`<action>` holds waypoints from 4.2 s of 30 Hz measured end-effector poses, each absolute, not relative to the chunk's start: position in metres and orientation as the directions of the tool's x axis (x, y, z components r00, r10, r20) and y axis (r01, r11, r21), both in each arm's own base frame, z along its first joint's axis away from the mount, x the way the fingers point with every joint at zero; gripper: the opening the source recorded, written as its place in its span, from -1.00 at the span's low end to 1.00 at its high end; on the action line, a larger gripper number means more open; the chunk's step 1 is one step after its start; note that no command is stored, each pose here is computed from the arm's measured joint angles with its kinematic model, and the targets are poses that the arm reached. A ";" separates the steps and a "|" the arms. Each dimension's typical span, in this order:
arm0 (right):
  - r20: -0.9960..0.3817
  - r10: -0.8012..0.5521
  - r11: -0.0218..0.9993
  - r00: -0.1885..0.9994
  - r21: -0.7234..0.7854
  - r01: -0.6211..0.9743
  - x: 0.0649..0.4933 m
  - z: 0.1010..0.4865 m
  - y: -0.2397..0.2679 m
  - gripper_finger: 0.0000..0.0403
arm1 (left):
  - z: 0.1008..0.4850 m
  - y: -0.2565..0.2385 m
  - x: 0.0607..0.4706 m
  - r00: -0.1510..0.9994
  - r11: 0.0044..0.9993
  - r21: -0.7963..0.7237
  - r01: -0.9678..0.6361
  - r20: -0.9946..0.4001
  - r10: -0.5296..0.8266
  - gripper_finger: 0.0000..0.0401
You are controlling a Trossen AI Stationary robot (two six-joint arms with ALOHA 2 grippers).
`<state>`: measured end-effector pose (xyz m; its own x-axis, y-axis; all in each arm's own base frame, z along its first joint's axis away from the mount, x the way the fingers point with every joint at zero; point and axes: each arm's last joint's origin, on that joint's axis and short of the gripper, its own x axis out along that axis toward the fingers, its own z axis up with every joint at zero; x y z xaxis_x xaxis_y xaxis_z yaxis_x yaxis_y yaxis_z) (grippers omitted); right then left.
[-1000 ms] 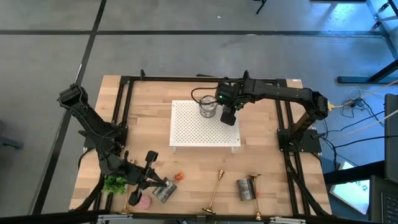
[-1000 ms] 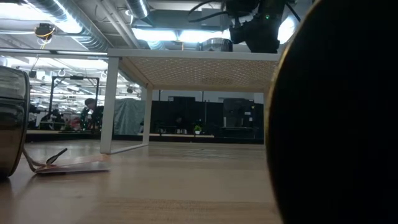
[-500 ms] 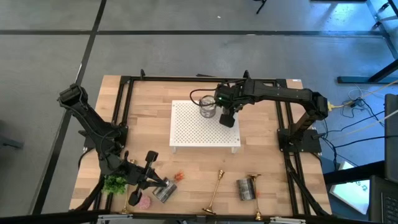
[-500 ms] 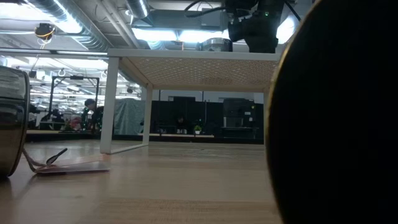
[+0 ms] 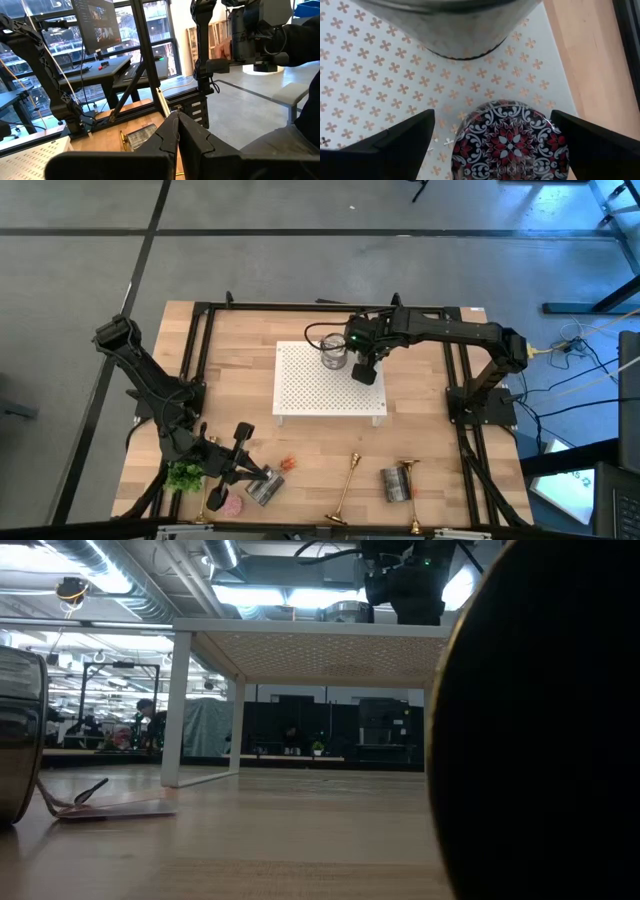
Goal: Pick & Place candle stick holders
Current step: Put the right gold candle holder on the shelf
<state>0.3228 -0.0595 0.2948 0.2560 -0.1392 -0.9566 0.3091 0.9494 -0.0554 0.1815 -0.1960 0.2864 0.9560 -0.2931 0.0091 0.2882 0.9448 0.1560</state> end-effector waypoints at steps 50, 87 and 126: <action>-0.830 0.259 0.961 0.495 0.273 -0.046 0.317 0.405 0.062 0.98 | 0.286 -0.196 0.182 0.955 0.946 0.141 0.293 0.003 -0.296 -0.97; -0.763 0.440 0.881 0.473 0.263 -0.394 0.294 0.370 0.253 0.98 | 0.286 -0.196 0.182 0.953 0.945 0.135 0.298 0.009 -0.302 -0.97; -0.969 0.058 0.928 -0.241 -0.036 0.370 0.159 0.200 0.294 0.98 | 0.287 -0.190 0.189 0.954 0.947 0.127 0.295 0.017 -0.300 -0.97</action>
<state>0.1586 0.2944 0.2001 -0.2414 0.0583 -0.9687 0.3701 0.9283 -0.0363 0.1890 -0.1897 0.2871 0.9539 -0.2997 0.0169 0.2953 0.9469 0.1269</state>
